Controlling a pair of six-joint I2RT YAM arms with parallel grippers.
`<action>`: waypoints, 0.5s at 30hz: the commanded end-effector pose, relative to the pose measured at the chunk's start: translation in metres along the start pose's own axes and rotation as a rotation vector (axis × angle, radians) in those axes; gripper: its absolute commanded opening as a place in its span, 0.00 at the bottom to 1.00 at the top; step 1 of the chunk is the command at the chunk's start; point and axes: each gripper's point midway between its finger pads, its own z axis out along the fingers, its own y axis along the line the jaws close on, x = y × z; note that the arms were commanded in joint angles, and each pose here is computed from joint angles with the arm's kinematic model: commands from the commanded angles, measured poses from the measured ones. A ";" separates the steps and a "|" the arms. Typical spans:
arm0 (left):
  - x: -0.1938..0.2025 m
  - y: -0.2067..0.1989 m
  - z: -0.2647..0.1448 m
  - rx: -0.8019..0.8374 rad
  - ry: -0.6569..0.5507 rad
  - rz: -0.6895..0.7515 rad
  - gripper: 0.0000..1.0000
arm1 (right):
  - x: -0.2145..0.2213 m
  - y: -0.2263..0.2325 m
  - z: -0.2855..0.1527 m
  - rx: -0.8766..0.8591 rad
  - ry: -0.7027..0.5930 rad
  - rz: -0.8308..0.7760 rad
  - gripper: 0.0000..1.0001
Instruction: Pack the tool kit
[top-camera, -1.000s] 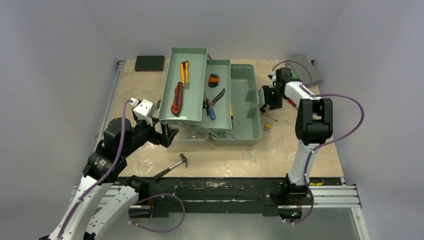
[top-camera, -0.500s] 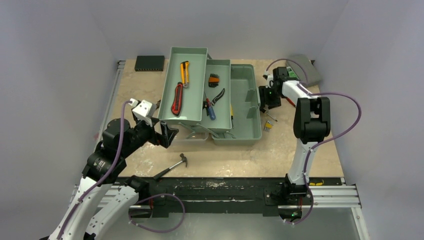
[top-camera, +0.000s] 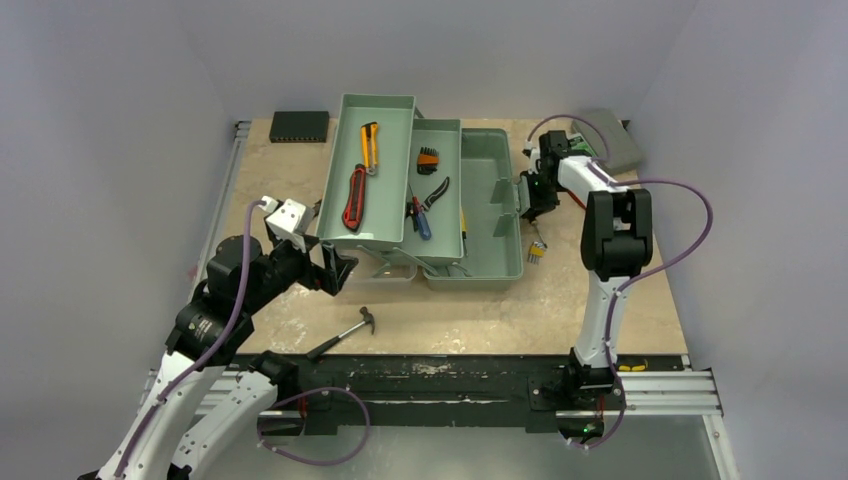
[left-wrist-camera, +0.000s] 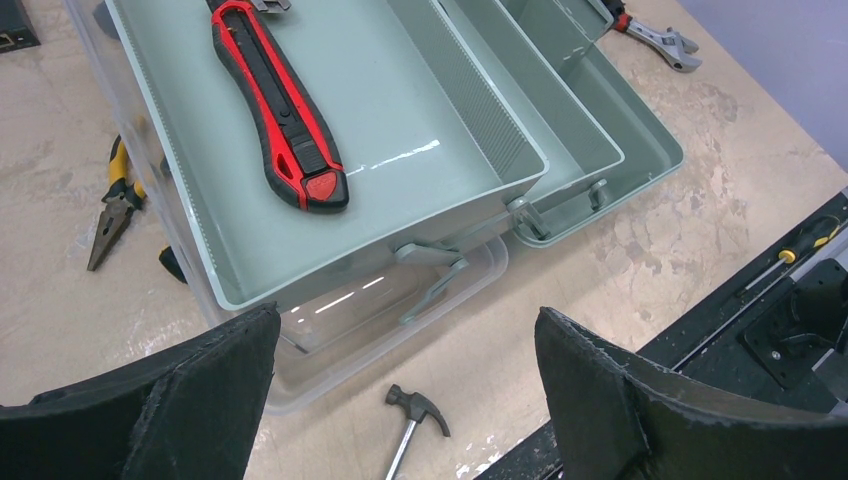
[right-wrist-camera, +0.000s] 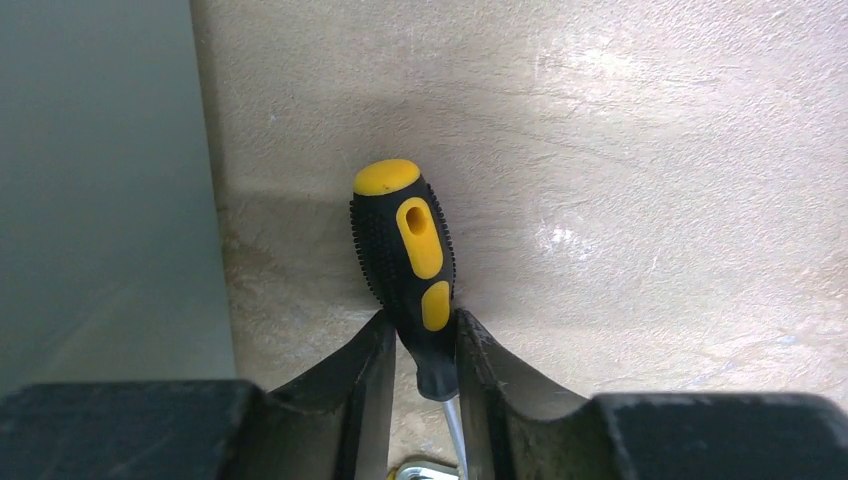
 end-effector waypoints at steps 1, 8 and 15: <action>-0.010 -0.003 0.001 0.016 -0.033 0.018 0.95 | -0.005 0.002 -0.007 0.005 -0.019 0.011 0.22; -0.010 -0.003 0.002 0.014 -0.031 0.017 0.95 | -0.023 0.007 -0.046 0.003 -0.131 0.073 0.00; -0.009 -0.001 0.001 0.008 -0.030 0.019 0.95 | -0.037 -0.007 -0.080 0.055 -0.225 0.180 0.00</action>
